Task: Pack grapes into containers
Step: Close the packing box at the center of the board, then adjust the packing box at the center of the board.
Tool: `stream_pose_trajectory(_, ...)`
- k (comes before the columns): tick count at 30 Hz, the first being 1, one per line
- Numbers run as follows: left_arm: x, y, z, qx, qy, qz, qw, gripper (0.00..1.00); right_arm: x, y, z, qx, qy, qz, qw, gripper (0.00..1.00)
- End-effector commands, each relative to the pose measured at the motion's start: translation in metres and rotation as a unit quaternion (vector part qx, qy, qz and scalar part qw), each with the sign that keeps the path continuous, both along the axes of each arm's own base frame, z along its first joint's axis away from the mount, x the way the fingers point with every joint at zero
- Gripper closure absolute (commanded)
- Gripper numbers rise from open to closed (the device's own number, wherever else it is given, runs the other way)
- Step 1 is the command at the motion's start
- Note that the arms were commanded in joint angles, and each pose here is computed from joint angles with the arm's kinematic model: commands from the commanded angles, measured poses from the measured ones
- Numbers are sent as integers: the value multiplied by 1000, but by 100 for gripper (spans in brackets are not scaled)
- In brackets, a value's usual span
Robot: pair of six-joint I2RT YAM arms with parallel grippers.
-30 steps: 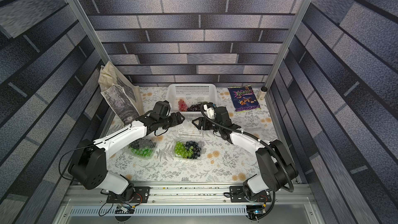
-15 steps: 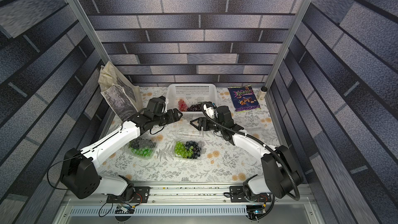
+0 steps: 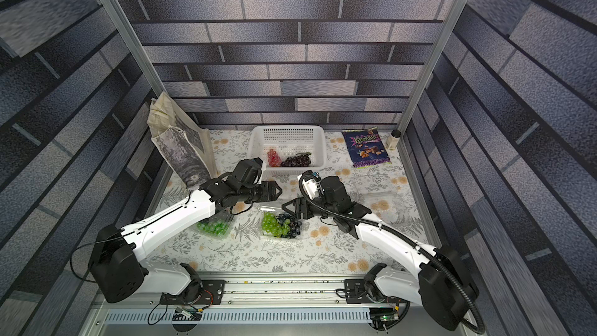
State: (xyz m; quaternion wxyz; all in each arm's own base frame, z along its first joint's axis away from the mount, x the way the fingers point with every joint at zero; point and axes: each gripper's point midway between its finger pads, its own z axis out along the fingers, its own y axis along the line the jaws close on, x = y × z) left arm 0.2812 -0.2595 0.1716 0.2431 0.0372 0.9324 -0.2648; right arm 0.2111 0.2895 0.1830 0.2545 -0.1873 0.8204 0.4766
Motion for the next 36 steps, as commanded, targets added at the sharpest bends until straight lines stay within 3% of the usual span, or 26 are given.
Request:
stream_pose_trajectory(1,-19,10,-10,22,11,5,1000,25,-12,-17,-25,-49,20,-28,998,35)
stream_pose_trajectory(12,-63,-2,-47,48,55,-17,997,28,-63,-31,-55,-97,62,-22,993,57)
stream_pose_trajectory(25,-76,-9,-65,59,73,-18,995,28,-106,-31,-97,-160,112,1,981,57)
stream_pose_trajectory(36,-69,5,-62,69,72,10,995,28,-84,-20,-115,-195,93,-26,976,54)
